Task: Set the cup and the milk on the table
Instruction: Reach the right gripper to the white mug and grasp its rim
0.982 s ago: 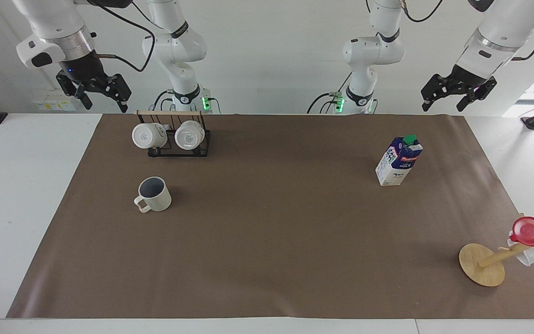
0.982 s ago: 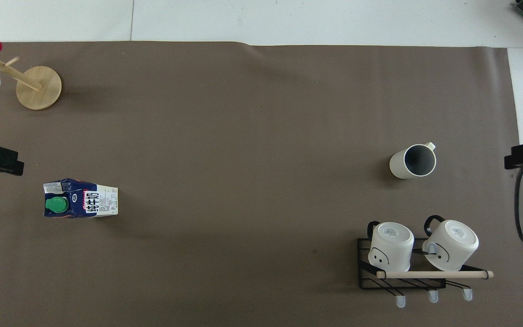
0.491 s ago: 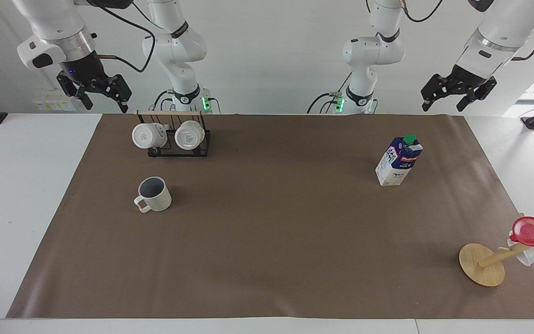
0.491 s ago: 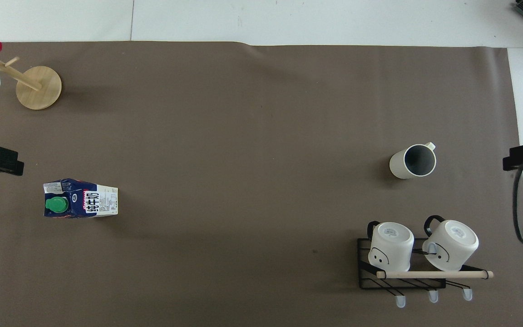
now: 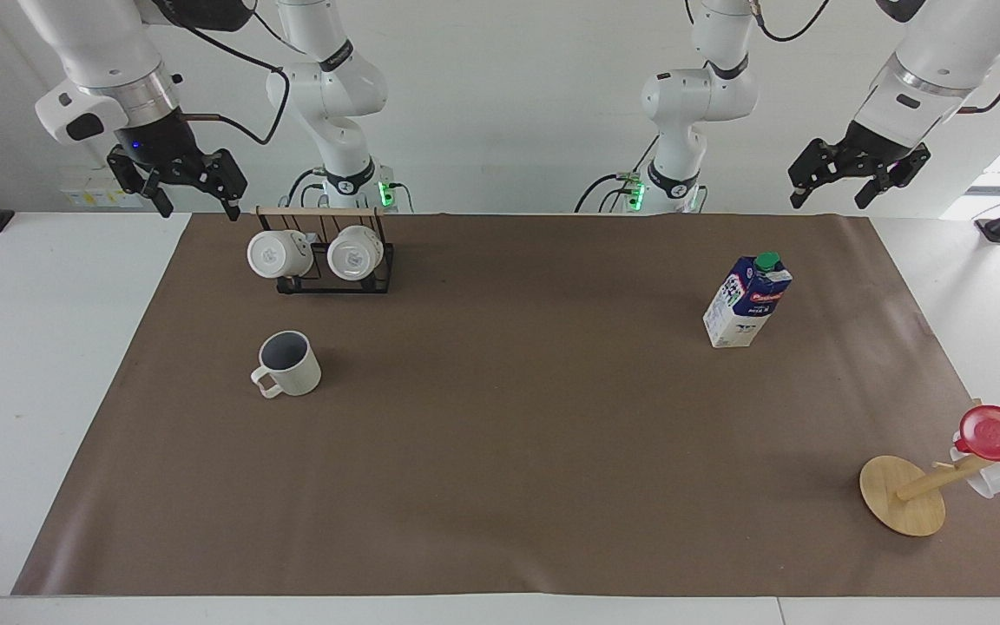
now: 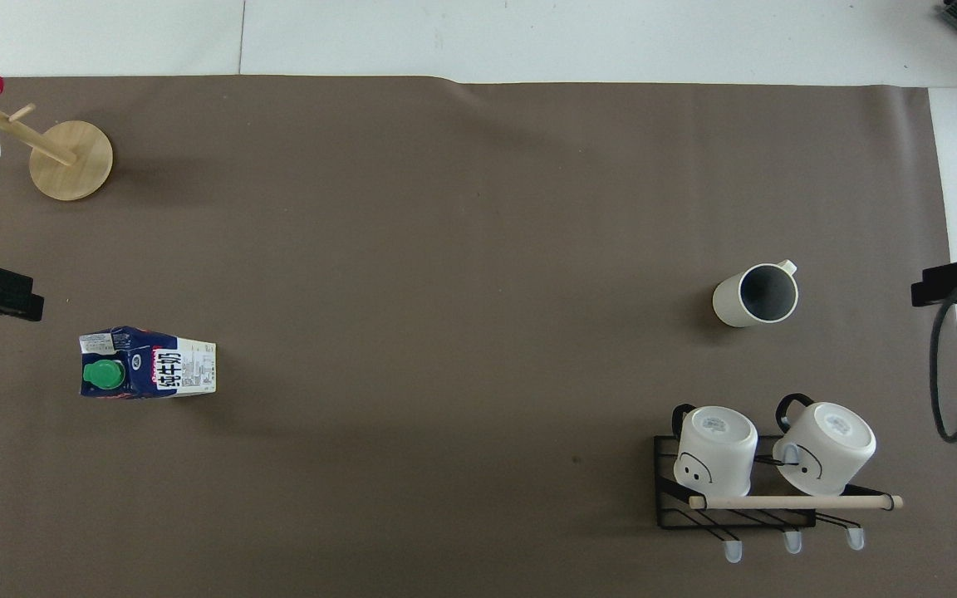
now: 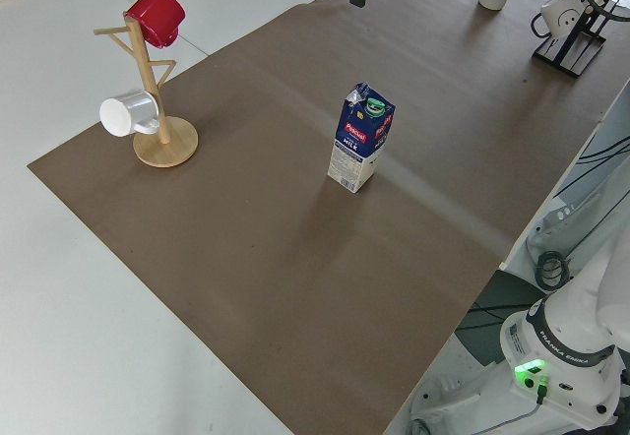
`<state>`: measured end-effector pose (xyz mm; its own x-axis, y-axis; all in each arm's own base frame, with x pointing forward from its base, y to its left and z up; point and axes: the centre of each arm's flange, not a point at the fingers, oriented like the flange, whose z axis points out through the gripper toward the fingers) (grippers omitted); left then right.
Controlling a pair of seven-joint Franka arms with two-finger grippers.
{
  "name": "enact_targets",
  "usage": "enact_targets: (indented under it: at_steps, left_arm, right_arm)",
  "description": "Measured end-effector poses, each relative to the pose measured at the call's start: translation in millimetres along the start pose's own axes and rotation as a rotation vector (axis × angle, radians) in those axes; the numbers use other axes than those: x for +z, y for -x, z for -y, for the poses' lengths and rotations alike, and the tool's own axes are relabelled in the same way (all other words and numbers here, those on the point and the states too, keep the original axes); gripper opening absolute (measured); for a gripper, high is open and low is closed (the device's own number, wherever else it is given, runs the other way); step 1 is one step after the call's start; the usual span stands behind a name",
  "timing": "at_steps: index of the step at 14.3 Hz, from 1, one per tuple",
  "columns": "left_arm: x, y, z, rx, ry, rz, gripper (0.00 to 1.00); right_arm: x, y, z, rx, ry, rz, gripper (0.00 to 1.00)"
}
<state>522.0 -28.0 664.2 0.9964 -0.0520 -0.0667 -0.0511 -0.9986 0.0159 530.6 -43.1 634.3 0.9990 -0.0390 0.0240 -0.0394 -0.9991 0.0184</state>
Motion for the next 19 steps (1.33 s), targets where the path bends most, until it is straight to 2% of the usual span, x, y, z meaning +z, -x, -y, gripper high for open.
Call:
enact_targets:
  at_steps: [3, 6, 10, 12, 19]
  left_arm:
    - [0.0, 0.0, 0.0, 0.000, 0.000, 0.000, 1.00]
    - [0.0, 0.0, 0.0, 0.000, 0.000, 0.000, 1.00]
    - [0.0, 0.0, -0.8, 0.001, 0.000, 0.000, 1.00]
    - [0.0, 0.0, -0.4, 0.001, 0.000, 0.000, 1.00]
    - [0.0, 0.0, 0.1, 0.000, 0.000, 0.000, 1.00]
  right_arm:
    - [29.0, -10.6, 7.6, -0.090, 0.002, -0.034, 1.00]
    - [76.4, -25.6, 11.6, -0.170, 0.008, -0.051, 1.00]
    - [146.2, -45.5, 14.4, -0.192, 0.011, -0.006, 1.00]
    - [183.0, -51.0, 15.6, -0.194, 0.014, -0.010, 1.00]
    - [258.1, -49.9, 9.8, -0.272, 0.016, 0.018, 1.00]
